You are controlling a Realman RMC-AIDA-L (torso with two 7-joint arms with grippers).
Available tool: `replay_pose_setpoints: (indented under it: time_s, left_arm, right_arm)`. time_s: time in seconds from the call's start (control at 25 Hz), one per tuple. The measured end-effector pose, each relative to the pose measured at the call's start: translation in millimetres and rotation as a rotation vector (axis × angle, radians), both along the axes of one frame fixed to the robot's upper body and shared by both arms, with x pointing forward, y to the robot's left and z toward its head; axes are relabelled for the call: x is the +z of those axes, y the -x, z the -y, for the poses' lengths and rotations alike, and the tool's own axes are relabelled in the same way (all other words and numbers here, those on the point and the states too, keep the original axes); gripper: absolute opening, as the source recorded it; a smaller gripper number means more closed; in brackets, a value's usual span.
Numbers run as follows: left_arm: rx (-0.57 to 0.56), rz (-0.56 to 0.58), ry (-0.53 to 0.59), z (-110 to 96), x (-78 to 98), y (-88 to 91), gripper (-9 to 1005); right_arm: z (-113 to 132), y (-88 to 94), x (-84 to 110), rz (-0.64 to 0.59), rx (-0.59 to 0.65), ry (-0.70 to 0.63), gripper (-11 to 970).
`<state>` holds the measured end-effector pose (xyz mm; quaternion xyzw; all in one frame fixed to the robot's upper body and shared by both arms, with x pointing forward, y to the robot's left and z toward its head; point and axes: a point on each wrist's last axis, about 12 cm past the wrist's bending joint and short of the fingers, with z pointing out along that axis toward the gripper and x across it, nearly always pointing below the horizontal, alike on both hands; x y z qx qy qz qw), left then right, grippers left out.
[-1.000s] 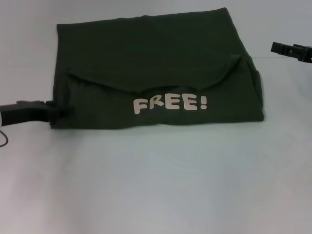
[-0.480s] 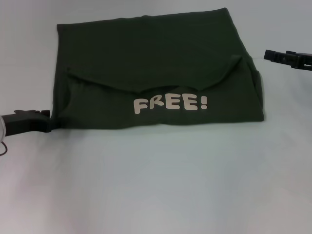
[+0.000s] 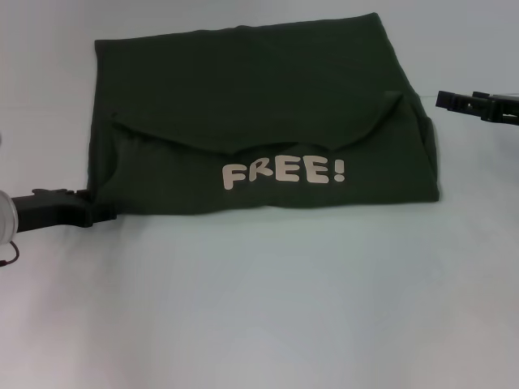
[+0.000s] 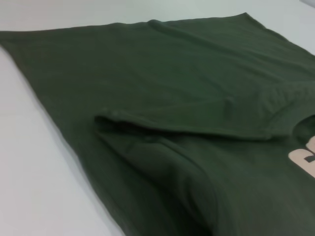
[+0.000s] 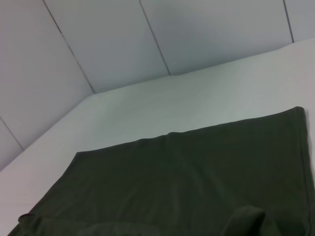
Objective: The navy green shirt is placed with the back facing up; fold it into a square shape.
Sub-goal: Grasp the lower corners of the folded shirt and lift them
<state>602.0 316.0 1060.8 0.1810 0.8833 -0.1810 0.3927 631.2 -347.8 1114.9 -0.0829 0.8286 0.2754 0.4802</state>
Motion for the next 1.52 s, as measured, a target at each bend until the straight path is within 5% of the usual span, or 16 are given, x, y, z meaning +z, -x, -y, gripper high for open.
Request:
replay_pose_setpoints:
  time_s: [0.64,0.84,1.28,1.4,1.52]
  left_arm:
    - [-0.004,0.006,-0.036,11,-3.0,-5.9,597]
    - [-0.008,0.01,-0.042,13,-3.0,-7.6,356]
    - [0.009,-0.011,-0.025,11,1.8,-11.3,267]
    - [0.008,-0.012,-0.026,11,2.1,-11.7,99]
    - [0.008,-0.011,-0.026,11,2.3,-11.8,71]
  right_arm:
    - [-2,-3.3,1.0,-0.002,0.004,0.026,918]
    - [-2,-3.4,1.0,-0.004,0.005,0.028,917]
    - [-2,-2.9,0.7,-0.008,0.008,0.028,915]
    - [-3,-2.2,-0.4,-0.012,0.008,0.025,914]
    - [-3,-0.7,-2.6,-0.02,0.005,0.02,914]
